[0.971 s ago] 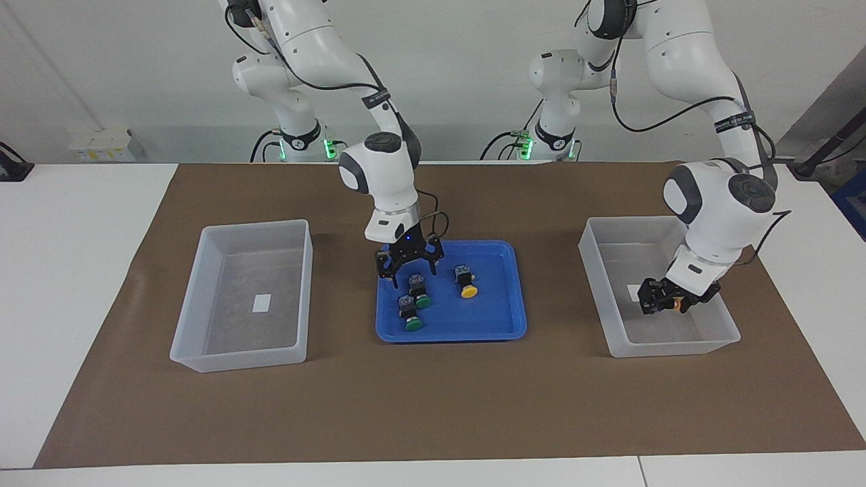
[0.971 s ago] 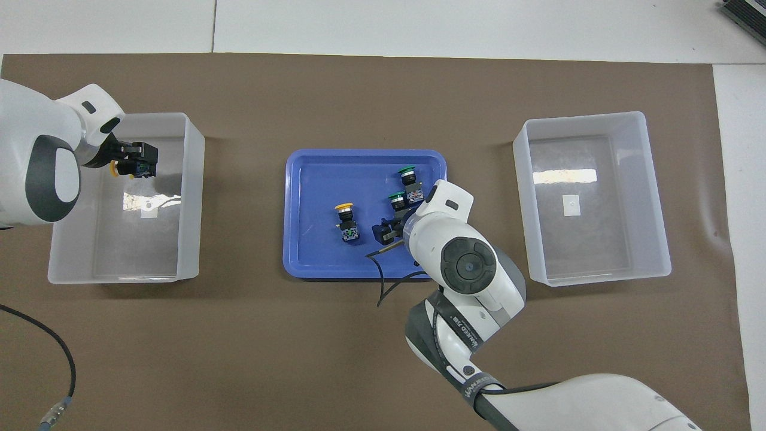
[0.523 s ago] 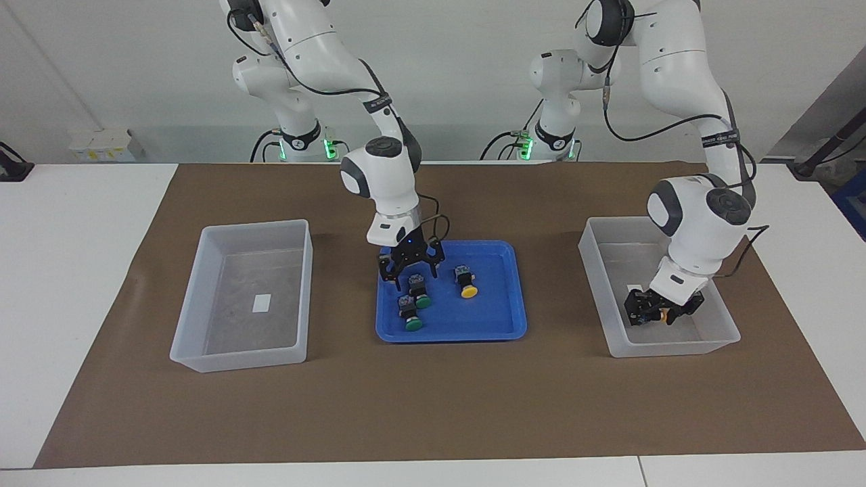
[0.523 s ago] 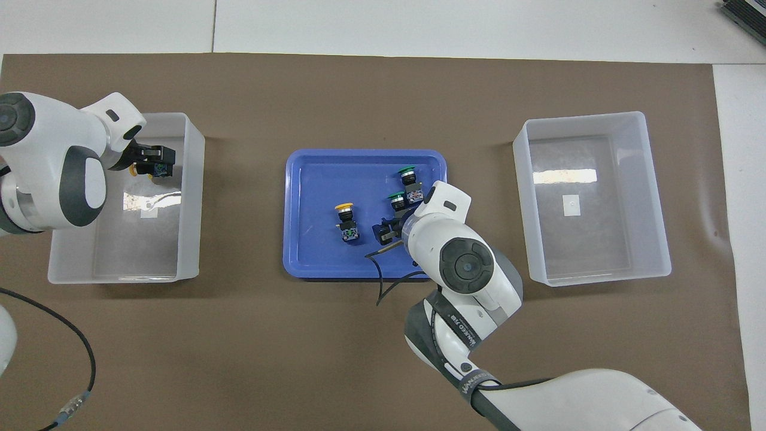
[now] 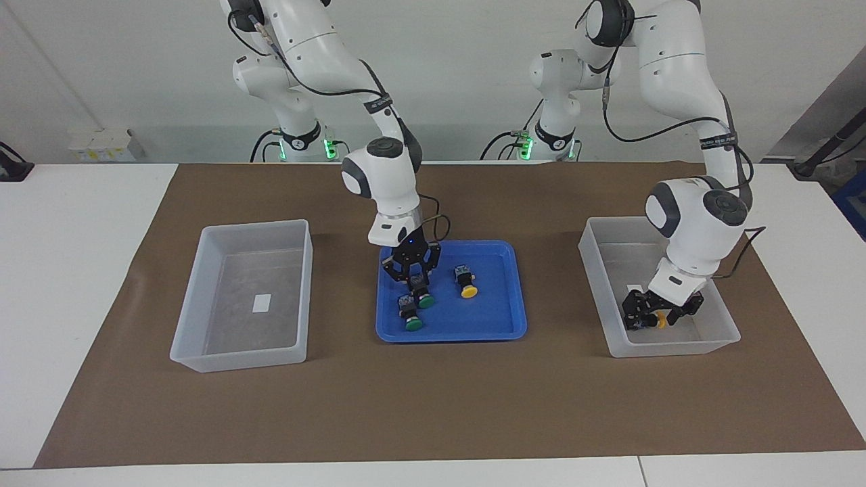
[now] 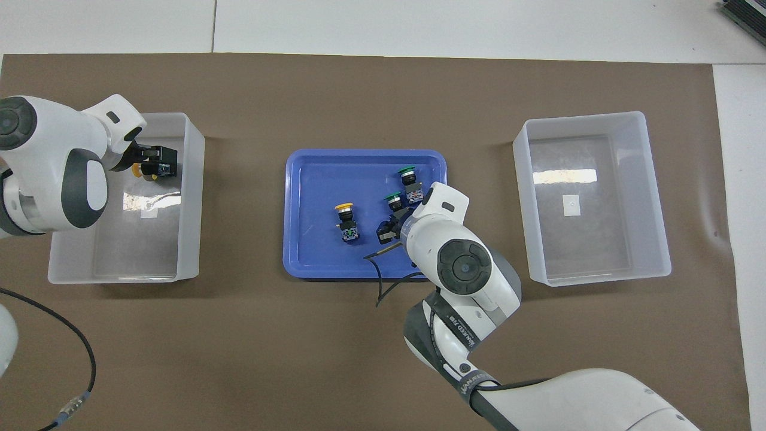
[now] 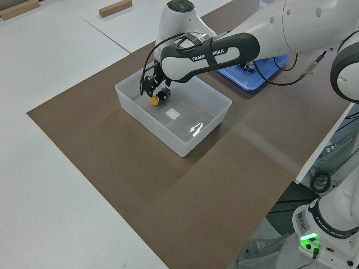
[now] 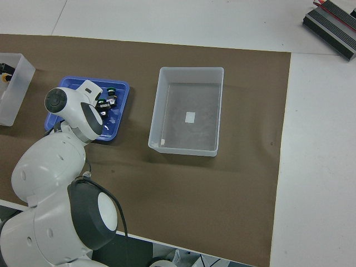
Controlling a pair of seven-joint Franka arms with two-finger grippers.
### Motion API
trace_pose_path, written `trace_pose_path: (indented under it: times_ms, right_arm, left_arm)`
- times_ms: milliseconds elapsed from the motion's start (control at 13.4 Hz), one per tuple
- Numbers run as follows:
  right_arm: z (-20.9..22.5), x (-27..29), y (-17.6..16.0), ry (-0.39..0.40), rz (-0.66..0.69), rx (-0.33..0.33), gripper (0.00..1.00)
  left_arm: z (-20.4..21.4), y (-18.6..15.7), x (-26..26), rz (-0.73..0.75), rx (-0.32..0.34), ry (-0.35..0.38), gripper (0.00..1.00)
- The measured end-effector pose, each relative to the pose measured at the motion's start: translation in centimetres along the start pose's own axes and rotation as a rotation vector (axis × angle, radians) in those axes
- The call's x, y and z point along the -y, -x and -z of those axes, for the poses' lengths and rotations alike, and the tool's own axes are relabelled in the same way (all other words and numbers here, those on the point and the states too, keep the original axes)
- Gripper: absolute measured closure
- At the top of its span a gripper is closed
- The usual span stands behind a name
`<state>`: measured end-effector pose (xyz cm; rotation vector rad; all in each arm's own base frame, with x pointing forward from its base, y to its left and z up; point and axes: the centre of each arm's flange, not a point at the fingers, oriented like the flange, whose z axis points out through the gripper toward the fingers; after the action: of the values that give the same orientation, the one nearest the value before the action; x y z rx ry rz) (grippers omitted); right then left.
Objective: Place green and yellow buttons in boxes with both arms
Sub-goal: 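Release the yellow button in the box while the right gripper grasps a green button, then carry the green button to the box while the left gripper returns to the tray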
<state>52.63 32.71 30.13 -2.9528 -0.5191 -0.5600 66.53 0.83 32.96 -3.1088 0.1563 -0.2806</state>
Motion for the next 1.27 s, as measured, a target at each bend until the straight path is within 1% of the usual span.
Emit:
trace_pose_path:
  times_ms: [149,299,598,822,971,1121,1270]
  right_arm:
    - [0.4,-0.3,-0.4,0.005,0.001,-0.012,0.61]
    - [1.9,-1.4,-1.5,0.016,-0.018,-0.029,0.61]
    - [6.7,-4.4,-3.8,0.053,-0.113,-0.056,0.61]
    - [11.3,-9.6,-5.0,0.108,-0.196,-0.067,0.61]
    - [14.2,-13.6,-5.0,0.153,-0.243,-0.055,0.61]
    - [16.6,-17.7,-4.4,0.2,-0.243,-0.016,0.61]
    - [17.8,-21.7,-3.7,0.231,-0.219,-0.001,0.61]
  left_arm:
    - [0.7,-0.6,0.0,-0.001,-0.016,-0.001,0.0]
    - [1.8,-1.3,-0.1,-0.003,-0.028,-0.001,0.0]
    - [6.9,-4.0,-1.5,-0.026,0.017,0.012,0.0]
    - [10.7,-5.3,-6.1,-0.067,0.057,0.058,0.0]
    - [11.8,-5.3,-9.0,-0.036,0.087,0.09,0.0]
    - [12.3,-5.1,-12.6,0.02,0.102,0.103,0.0]
    - [13.0,-4.6,-17.8,0.071,0.098,0.109,0.0]
